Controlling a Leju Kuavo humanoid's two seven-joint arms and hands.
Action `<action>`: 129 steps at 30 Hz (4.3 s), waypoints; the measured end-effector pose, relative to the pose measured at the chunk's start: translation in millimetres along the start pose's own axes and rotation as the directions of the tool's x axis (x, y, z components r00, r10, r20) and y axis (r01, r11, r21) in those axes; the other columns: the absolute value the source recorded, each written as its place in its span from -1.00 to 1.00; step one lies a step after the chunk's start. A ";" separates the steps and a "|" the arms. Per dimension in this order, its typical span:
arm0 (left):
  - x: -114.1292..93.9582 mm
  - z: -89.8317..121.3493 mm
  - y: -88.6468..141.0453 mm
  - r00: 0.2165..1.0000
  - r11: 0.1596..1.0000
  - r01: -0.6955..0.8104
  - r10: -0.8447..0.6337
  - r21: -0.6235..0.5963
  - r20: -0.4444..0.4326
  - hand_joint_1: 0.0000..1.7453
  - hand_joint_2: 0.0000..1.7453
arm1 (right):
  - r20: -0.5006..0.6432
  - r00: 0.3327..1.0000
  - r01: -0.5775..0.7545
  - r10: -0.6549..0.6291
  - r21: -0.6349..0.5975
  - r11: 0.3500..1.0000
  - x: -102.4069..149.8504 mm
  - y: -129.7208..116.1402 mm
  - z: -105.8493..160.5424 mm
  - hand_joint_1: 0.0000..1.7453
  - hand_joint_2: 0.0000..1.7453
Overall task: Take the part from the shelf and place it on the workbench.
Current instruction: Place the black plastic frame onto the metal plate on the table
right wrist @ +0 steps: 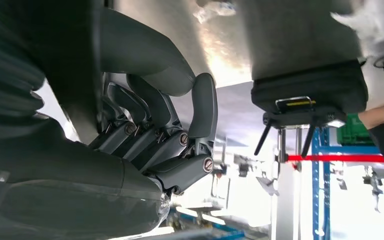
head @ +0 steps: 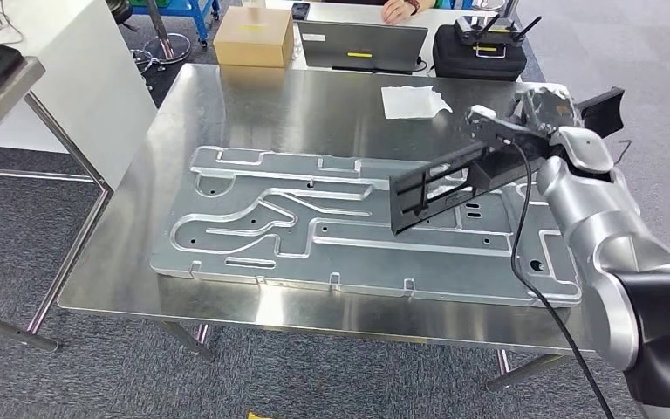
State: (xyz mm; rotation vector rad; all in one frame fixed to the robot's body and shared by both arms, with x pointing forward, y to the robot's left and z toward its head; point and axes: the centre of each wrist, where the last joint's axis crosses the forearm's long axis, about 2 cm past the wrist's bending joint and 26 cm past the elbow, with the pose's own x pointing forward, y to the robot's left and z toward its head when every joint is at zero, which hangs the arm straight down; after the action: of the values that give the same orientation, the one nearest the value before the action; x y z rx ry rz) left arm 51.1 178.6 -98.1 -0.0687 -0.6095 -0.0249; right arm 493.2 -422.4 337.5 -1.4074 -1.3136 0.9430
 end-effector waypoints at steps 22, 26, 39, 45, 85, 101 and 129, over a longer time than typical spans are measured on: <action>6.7 -2.7 -3.4 1.000 1.000 0.028 -0.028 0.005 0.003 -1.00 1.00 | 0.201 0.957 0.203 -0.209 0.050 0.978 121.8 -31.6 -16.2 1.00 1.00; 6.8 -2.6 -4.4 0.999 0.999 0.034 -0.034 0.000 -0.005 -1.00 1.00 | 0.197 0.955 0.202 -0.223 0.118 0.972 101.1 -20.9 -14.4 1.00 1.00; 8.4 -3.0 -5.6 0.998 0.998 0.060 -0.060 0.001 0.010 -1.00 1.00 | 0.185 0.938 0.241 -0.293 0.259 0.935 66.9 61.0 24.6 1.00 1.00; 8.3 -2.9 -6.2 0.999 0.999 0.054 -0.054 0.003 0.010 -1.00 1.00 | 0.208 0.937 0.212 -0.280 0.296 0.931 69.2 82.9 38.9 1.00 1.00; 7.4 -2.2 -9.1 0.992 0.996 -0.094 0.093 0.007 0.081 -1.00 1.00 | 0.270 0.930 0.178 -0.249 0.260 0.949 79.2 102.3 55.5 -1.00 -1.00; 7.5 -2.3 -8.3 0.993 0.994 -0.103 0.101 0.024 0.055 -1.00 1.00 | 0.264 0.934 0.203 -0.240 0.158 0.966 56.1 94.2 55.7 -1.00 -1.00; 6.9 -1.6 -11.2 0.994 0.996 -0.071 0.075 -0.054 0.074 -1.00 1.00 | 0.168 0.783 0.569 -0.599 0.194 0.799 -43.9 -19.1 33.5 -1.00 -1.00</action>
State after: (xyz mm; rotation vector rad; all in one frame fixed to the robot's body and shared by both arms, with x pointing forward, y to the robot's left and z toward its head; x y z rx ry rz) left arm 57.2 167.2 -94.8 -0.1423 -0.6818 0.0326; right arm 450.9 -462.0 344.8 -0.7136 -1.6891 0.7465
